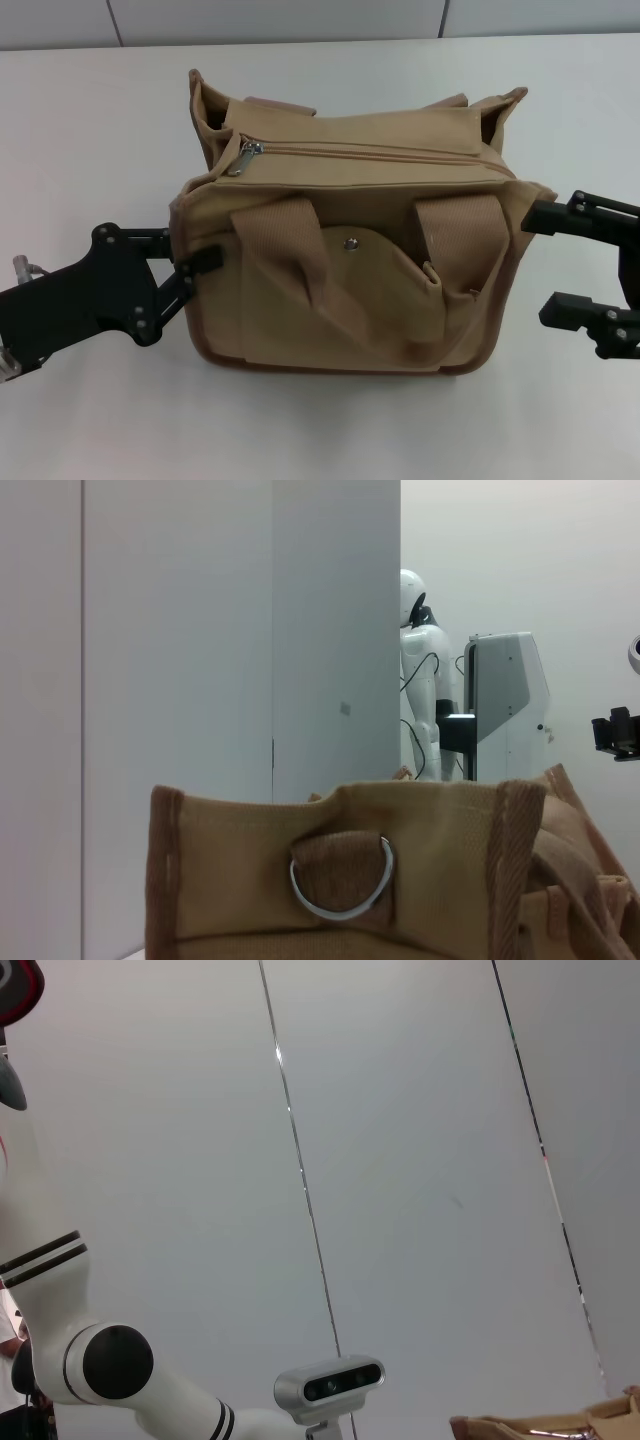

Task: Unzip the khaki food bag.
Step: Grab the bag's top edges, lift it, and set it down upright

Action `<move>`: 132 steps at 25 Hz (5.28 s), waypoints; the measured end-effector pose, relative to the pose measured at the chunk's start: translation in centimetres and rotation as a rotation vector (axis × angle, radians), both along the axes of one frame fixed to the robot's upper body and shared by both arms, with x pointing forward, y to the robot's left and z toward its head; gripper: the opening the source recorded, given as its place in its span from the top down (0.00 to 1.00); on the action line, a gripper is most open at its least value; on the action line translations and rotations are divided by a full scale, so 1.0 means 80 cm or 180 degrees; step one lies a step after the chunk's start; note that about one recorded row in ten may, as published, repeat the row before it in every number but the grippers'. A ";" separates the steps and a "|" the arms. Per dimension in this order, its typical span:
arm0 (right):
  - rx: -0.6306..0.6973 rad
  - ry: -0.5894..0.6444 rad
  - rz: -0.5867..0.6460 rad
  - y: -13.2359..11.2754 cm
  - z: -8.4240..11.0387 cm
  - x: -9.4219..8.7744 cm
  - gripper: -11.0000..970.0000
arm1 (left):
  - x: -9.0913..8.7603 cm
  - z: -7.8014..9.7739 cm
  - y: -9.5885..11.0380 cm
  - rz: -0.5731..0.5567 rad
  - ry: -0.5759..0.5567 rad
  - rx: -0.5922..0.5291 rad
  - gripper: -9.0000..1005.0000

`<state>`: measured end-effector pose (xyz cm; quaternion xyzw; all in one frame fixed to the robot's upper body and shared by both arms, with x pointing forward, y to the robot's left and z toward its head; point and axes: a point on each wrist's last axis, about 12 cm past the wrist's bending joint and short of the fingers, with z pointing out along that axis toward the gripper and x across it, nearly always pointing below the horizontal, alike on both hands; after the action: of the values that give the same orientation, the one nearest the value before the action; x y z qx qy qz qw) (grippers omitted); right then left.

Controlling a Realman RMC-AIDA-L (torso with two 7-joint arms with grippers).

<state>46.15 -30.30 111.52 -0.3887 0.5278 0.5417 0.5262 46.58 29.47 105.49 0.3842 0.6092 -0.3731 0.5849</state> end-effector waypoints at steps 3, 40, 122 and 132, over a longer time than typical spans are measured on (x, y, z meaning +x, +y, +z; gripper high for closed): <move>0.0000 0.0000 -0.0003 0.000 0.000 0.000 0.24 | 0.001 0.001 0.000 -0.0003 -0.0006 0.0005 0.79; 0.0132 -0.0054 -0.0576 -0.015 -0.013 0.001 0.27 | 0.105 0.100 -0.027 0.0431 -0.0947 -0.0016 0.94; 0.0418 -0.0029 -0.0913 0.047 -0.074 -0.023 0.61 | 0.044 0.031 -0.089 -0.0699 -0.0822 -0.0200 0.94; 0.0514 0.0040 -0.1151 0.068 -0.091 -0.038 0.61 | 0.047 0.028 -0.100 -0.0736 -0.0837 -0.0135 0.94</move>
<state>43.14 -24.86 104.21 -0.2407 0.5471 0.4815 0.6411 50.38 21.49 107.71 0.4848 0.4712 -0.3972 0.6207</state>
